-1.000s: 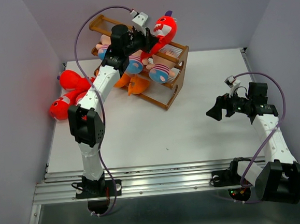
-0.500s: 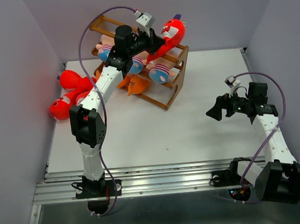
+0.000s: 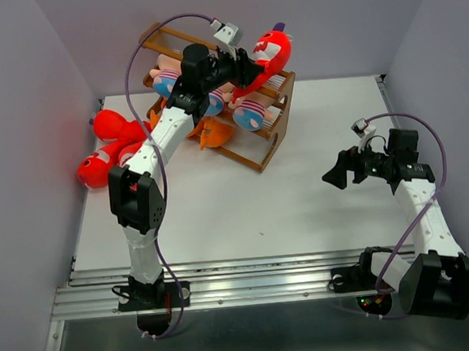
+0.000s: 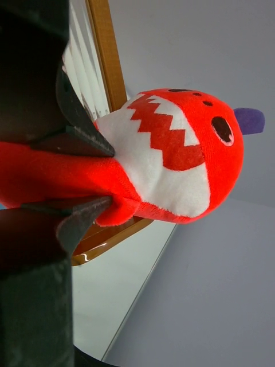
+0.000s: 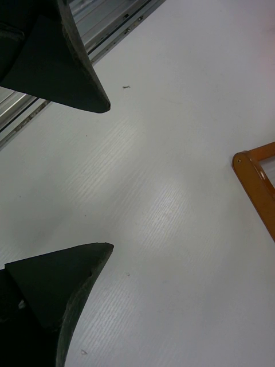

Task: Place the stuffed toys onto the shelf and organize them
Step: Place the stuffed toy onto shelf

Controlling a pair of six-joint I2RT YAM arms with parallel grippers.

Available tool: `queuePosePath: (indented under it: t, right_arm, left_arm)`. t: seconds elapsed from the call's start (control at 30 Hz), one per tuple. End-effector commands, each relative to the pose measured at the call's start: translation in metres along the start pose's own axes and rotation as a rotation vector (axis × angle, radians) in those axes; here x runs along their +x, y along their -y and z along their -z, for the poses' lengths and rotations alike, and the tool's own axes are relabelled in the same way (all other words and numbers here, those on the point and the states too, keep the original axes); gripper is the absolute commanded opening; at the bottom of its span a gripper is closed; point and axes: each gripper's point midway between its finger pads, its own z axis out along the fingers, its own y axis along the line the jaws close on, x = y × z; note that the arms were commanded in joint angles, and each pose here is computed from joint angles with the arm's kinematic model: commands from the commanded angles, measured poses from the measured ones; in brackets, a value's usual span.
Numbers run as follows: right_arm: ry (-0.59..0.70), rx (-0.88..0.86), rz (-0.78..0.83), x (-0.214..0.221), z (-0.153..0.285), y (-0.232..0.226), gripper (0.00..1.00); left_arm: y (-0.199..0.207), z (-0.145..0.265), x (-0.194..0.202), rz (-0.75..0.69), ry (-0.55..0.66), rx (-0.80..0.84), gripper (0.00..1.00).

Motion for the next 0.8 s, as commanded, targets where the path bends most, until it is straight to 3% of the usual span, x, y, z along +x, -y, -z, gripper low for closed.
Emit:
queuePosePath:
  t: [0.0,0.33,0.77]
  right_arm:
    - [0.025,0.016,0.047,-0.006,0.002,0.003,1.0]
    - [0.025,0.016,0.047,-0.006,0.002,0.004,1.0]
    - [0.025,0.016,0.049,-0.006,0.002,0.004,1.0]
  left_arm:
    - [0.018,0.016,-0.033,-0.028,0.059,0.011,0.47]
    - [0.025,0.021,-0.043,-0.03,0.083,0.025,0.66]
    - [0.041,0.031,-0.061,-0.035,0.121,0.076,0.81]
